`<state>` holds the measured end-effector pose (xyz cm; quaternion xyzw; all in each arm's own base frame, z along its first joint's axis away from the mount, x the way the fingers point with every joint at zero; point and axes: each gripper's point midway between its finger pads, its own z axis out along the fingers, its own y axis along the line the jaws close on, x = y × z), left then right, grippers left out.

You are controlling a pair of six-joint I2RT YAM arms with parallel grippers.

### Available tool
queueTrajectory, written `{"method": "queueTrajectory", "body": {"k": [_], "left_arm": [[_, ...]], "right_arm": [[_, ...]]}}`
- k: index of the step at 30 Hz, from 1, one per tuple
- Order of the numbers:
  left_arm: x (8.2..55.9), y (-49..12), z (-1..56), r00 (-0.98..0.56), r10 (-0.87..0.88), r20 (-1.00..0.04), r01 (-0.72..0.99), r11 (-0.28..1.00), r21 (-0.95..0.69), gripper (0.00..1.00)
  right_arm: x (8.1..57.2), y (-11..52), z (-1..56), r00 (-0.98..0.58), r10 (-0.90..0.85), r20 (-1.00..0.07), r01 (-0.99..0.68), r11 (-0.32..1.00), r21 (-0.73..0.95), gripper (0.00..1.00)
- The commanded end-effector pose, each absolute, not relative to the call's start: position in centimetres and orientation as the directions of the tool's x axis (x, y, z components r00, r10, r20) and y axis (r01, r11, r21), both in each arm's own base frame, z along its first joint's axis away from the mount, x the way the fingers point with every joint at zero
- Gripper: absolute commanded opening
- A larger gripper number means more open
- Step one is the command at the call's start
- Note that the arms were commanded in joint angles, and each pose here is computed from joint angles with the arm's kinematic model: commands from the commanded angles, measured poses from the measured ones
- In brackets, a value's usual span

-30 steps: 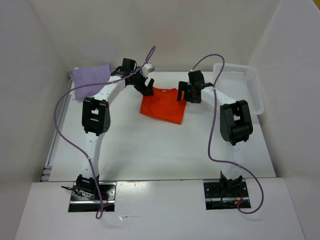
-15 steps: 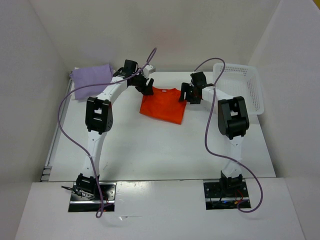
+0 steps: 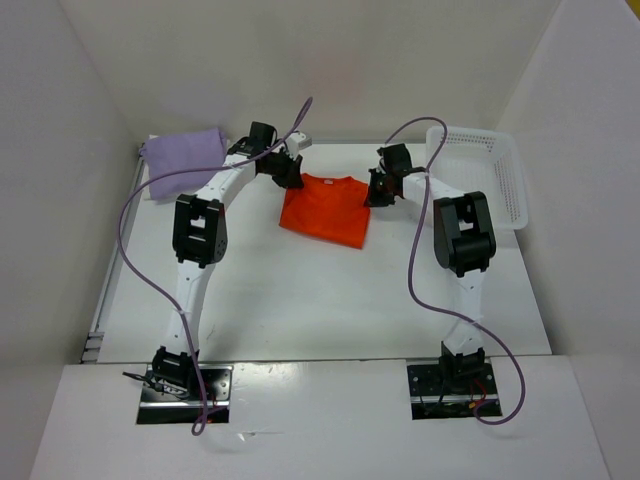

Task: Fold and stack the t-shirts
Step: Fold the long partially folded tshirt into a neat square

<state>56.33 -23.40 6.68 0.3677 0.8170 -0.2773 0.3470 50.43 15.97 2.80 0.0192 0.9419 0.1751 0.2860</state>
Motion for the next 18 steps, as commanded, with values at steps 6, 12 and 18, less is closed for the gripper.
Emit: {"method": "queueTrajectory", "body": {"k": [6,12,18], "left_arm": [[56.0,-24.7,10.9,-0.475,0.333,-0.815,0.805,0.539,-0.248,0.00],[55.7,-24.1,14.7,-0.440,0.324,-0.838,0.798,0.569,-0.199,0.00],[55.3,-23.0,17.6,-0.445,0.302,-0.843,0.771,0.608,-0.188,0.00]], "right_arm": [[51.6,16.7,8.3,-0.781,0.111,-0.615,-0.134,0.932,0.338,0.00],[51.7,16.8,11.8,-0.744,0.104,-0.660,-0.153,0.935,0.319,0.00],[51.9,18.9,15.2,-0.700,0.070,-0.711,-0.217,0.927,0.305,0.00]]}}
